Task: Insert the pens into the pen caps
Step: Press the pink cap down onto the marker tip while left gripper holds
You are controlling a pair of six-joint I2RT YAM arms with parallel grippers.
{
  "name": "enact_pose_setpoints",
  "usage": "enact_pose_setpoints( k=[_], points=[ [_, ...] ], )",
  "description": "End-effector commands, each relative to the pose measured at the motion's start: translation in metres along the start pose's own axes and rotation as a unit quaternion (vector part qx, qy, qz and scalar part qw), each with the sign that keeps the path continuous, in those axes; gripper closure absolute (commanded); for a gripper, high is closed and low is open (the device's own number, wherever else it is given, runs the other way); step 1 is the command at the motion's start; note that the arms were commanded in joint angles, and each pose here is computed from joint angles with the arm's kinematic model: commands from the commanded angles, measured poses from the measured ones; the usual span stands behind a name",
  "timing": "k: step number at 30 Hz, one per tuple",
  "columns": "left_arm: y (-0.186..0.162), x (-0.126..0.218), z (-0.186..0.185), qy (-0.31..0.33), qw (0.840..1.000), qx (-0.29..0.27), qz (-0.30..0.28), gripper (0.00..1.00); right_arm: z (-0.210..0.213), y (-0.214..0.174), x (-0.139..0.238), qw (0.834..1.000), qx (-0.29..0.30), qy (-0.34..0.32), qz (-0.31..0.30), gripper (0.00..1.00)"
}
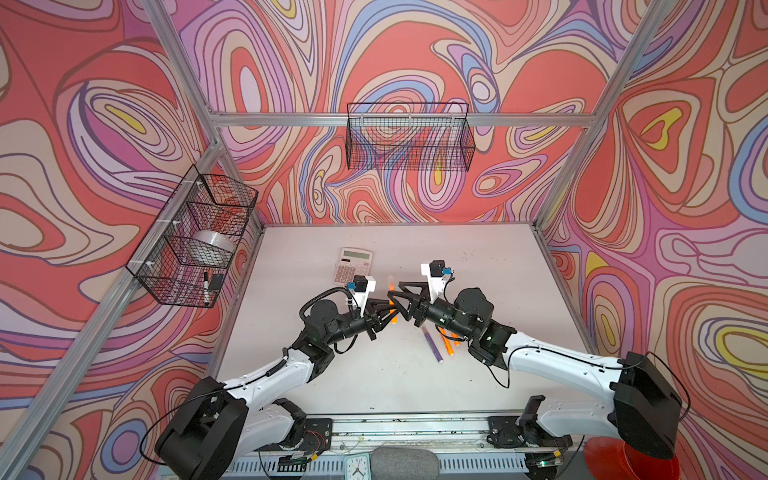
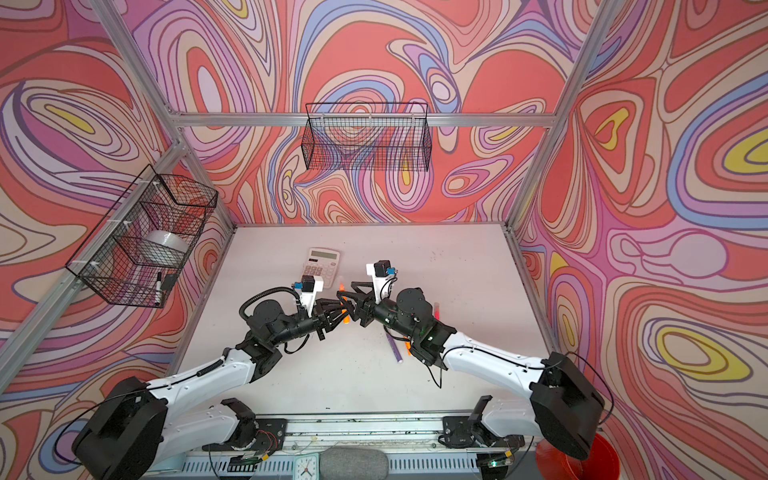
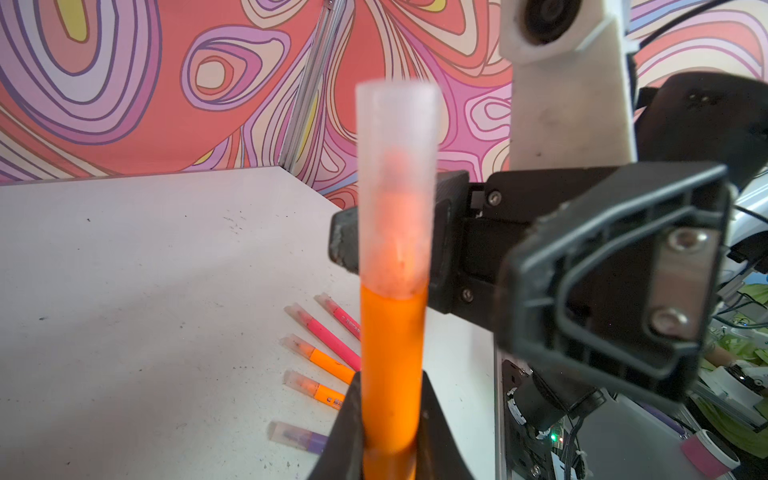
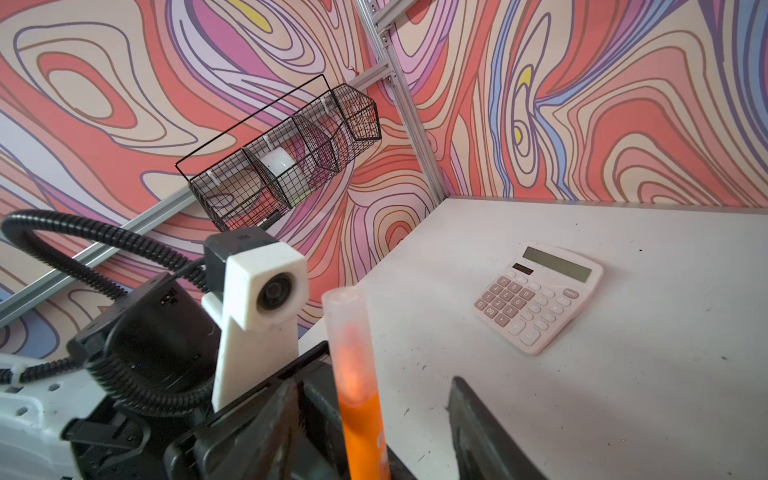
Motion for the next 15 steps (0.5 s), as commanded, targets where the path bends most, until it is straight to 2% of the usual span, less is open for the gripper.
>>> enact_pose_setpoints(
  k=[1, 4, 8, 12, 15],
  points=[
    [0.012, 0.003, -0.012, -0.02, 0.999, -0.028, -0.021, 1.0, 0.007, -0.001, 0.01, 1.0, 0.02, 0.014, 0.009, 0.39],
    [0.012, 0.003, -0.01, -0.015, 0.999, -0.03, -0.021, 1.0, 0.015, 0.01, 0.015, 0.999, 0.032, 0.028, 0.002, 0.37],
    [0.011, 0.004, -0.008, -0.007, 0.999, -0.036, -0.02, 1.0, 0.009, 0.023, 0.011, 1.0, 0.028, -0.004, 0.003, 0.38],
    [0.01, 0.004, -0.007, -0.003, 0.999, -0.038, -0.019, 1.0, 0.0, 0.027, -0.009, 0.999, 0.007, -0.037, 0.036, 0.44],
    [0.01, 0.003, -0.006, -0.001, 0.999, -0.039, -0.017, 1.0, 0.003, 0.03, -0.021, 0.999, 0.0, -0.027, 0.043, 0.48]
  ],
)
Point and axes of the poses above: each gripper's point midway between its finger pads, its own x axis back along the fingers, its own z axis along the line the jaws close on, y = z × x, the point moved 2 cm from there along x, back along the fingers, and after that the axes turned 9 degrees about x, right-handed, at the moved point
